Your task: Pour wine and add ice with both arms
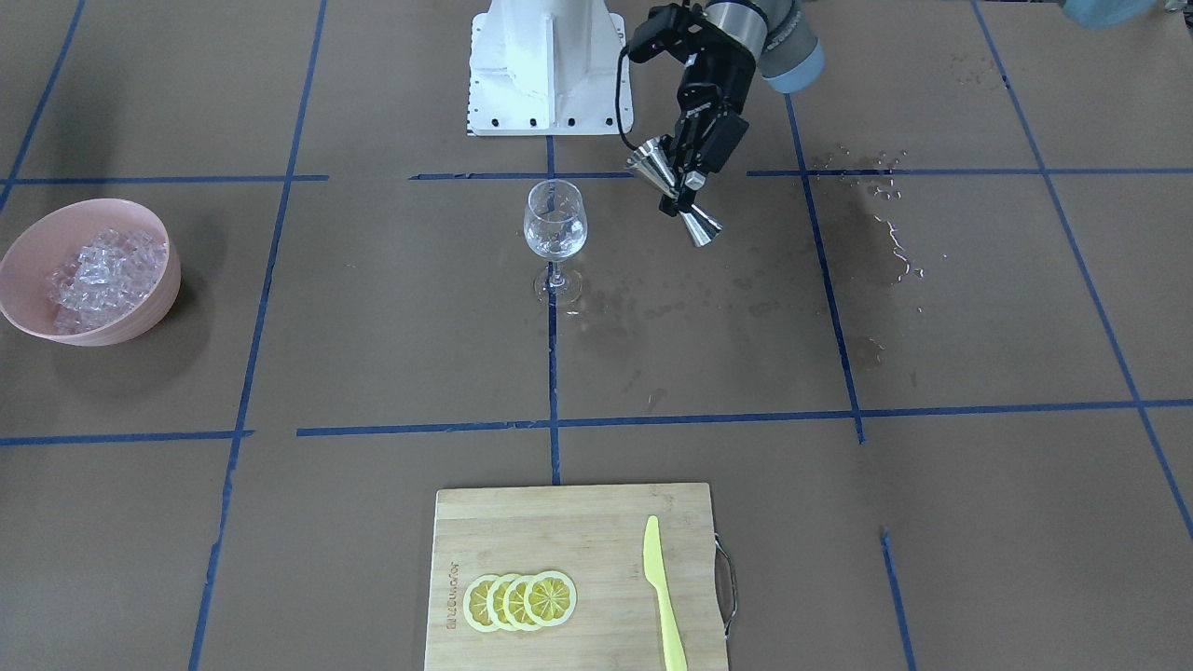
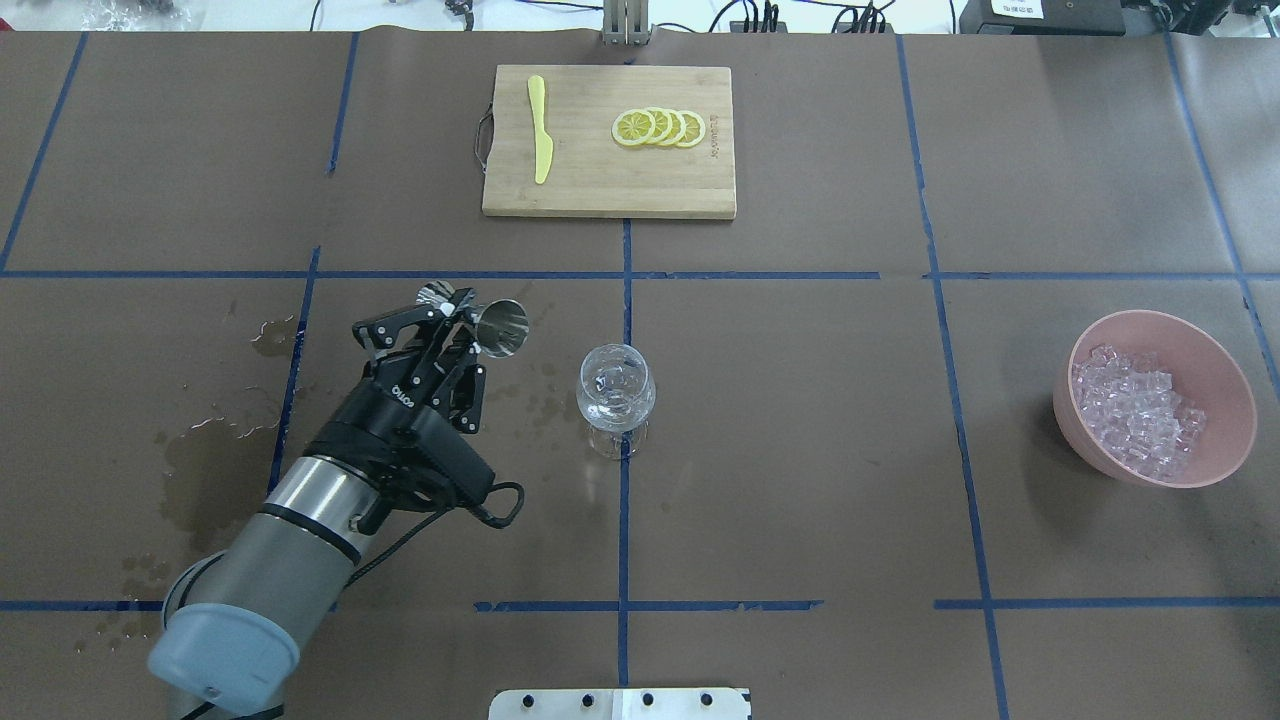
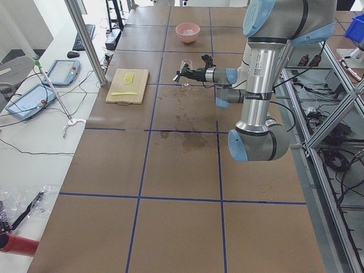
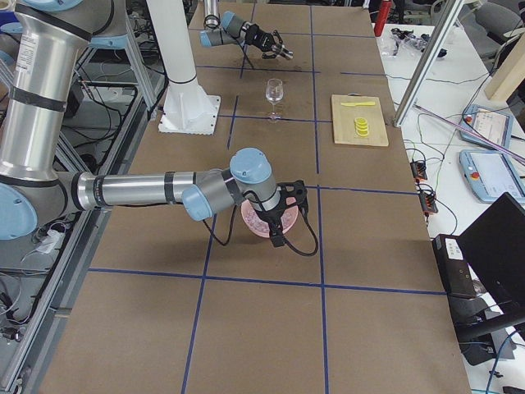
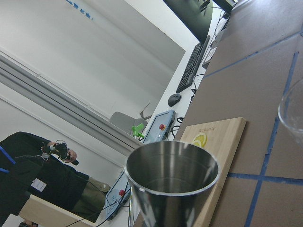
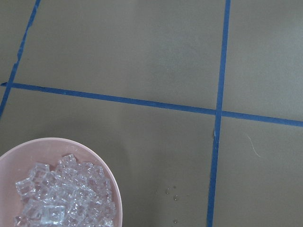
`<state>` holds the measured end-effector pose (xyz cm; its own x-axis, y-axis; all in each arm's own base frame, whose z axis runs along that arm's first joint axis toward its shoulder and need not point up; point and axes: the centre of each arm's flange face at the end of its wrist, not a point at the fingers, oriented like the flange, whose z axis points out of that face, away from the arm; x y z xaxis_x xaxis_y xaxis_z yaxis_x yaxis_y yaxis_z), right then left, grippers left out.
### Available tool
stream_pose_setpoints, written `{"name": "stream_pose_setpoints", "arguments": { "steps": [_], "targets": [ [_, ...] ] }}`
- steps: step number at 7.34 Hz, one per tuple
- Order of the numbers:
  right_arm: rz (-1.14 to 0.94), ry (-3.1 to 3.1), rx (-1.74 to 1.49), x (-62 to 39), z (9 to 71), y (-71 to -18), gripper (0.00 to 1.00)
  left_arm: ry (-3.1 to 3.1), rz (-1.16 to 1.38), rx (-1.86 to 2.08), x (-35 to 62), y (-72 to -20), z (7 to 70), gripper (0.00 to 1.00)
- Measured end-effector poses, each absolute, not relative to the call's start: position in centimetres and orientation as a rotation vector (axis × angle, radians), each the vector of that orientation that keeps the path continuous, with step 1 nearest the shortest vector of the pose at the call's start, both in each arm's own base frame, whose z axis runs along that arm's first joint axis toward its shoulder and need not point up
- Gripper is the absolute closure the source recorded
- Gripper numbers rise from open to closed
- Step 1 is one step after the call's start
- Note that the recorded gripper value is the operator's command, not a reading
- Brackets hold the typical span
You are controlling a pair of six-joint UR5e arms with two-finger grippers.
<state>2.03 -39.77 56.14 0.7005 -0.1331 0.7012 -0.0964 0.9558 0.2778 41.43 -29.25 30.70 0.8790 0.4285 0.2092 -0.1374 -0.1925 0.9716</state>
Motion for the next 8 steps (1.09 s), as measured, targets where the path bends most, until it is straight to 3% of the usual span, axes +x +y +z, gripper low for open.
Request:
{"name": "stream_pose_setpoints", "arguments": {
  "steps": [4,8],
  "targets": [
    [-0.025,-0.800,0.318,2.1,56.6,-39.2,0.00,0.271,0.508,1.702,32.8,-27.5,42.7,1.00],
    [-0.026,-0.800,0.322,2.1,56.8,-38.8,0.00,0.614,0.371,1.535,31.2,-26.4,49.4,1.00]
  ]
}}
